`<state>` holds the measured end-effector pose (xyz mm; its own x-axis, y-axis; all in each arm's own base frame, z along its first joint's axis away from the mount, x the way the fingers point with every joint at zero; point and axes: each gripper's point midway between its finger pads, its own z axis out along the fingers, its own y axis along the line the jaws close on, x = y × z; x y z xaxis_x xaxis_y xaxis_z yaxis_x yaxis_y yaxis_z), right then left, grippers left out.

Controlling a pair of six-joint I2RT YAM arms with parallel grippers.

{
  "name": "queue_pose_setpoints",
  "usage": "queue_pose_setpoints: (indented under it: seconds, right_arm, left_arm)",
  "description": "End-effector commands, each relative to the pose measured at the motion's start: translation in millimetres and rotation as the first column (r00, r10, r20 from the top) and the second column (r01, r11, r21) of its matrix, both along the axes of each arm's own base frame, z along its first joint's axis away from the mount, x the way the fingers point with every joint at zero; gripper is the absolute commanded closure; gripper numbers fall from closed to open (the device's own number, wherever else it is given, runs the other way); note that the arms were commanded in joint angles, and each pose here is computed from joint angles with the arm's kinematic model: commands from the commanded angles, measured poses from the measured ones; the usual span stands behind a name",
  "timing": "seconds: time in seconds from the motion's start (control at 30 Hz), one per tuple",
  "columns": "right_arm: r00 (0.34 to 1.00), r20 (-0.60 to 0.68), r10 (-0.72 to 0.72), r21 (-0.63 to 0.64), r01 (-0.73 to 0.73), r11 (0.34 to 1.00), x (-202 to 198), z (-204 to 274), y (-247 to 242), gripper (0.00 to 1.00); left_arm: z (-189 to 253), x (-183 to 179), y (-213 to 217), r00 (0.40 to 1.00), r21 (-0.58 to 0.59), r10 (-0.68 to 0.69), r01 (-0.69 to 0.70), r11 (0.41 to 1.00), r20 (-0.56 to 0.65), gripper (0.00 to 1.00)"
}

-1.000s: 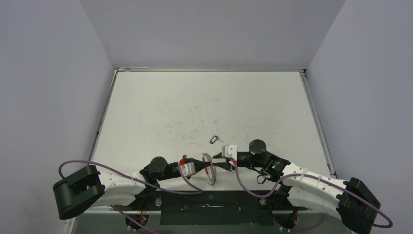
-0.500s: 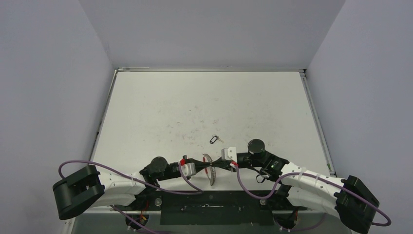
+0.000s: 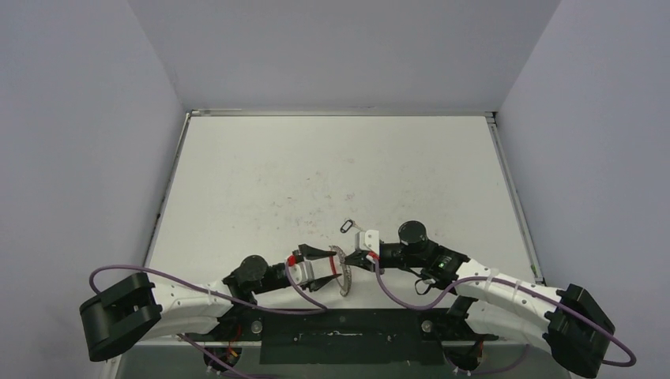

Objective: Put the keys on the keyring
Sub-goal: Adjust the keyring at the center of the board, then pick up the key from the center of the board.

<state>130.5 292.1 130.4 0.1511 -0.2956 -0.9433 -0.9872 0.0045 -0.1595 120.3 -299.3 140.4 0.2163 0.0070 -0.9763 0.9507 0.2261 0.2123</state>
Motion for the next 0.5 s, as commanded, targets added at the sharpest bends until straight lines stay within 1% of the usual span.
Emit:
queue_pose_setpoints:
  seconds: [0.0,0.17,0.27,0.3,0.37,0.47]
  right_arm:
    - [0.99,0.032,-0.135,0.05,0.133,0.99,23.2,29.9,-3.2,1.0]
    - [0.965,-0.033,-0.26,0.072,0.262,0.962,35.9,42.2,-12.1,1.0]
    - [0.936,-0.068,-0.345,0.091,0.35,0.932,45.7,55.9,-20.0,1.0]
    - [0.918,-0.082,-0.389,0.097,0.396,0.913,51.7,61.0,-24.2,1.0]
    - [0.868,-0.109,-0.484,0.103,0.494,0.863,64.4,69.6,-35.4,1.0]
    - [0.746,-0.171,-0.644,0.102,0.663,0.742,87.6,82.3,-58.6,1.0]
  left_arm:
    - [16.3,8.7,8.6,0.997,-0.061,0.077,-0.078,0.995,-0.022,0.42]
    - [21.0,20.0,25.2,0.98,-0.066,0.183,-0.188,0.98,-0.075,0.22]
    - [25.7,34.5,41.8,0.942,-0.083,0.301,-0.315,0.945,-0.152,0.09]
    - [26.5,39.1,48.1,0.924,-0.085,0.339,-0.358,0.93,-0.177,0.05]
    - [28.5,45.5,58.1,0.896,-0.082,0.395,-0.418,0.905,-0.204,0.03]
    - [29.2,50.2,66.9,0.862,-0.063,0.443,-0.47,0.88,-0.247,0.03]
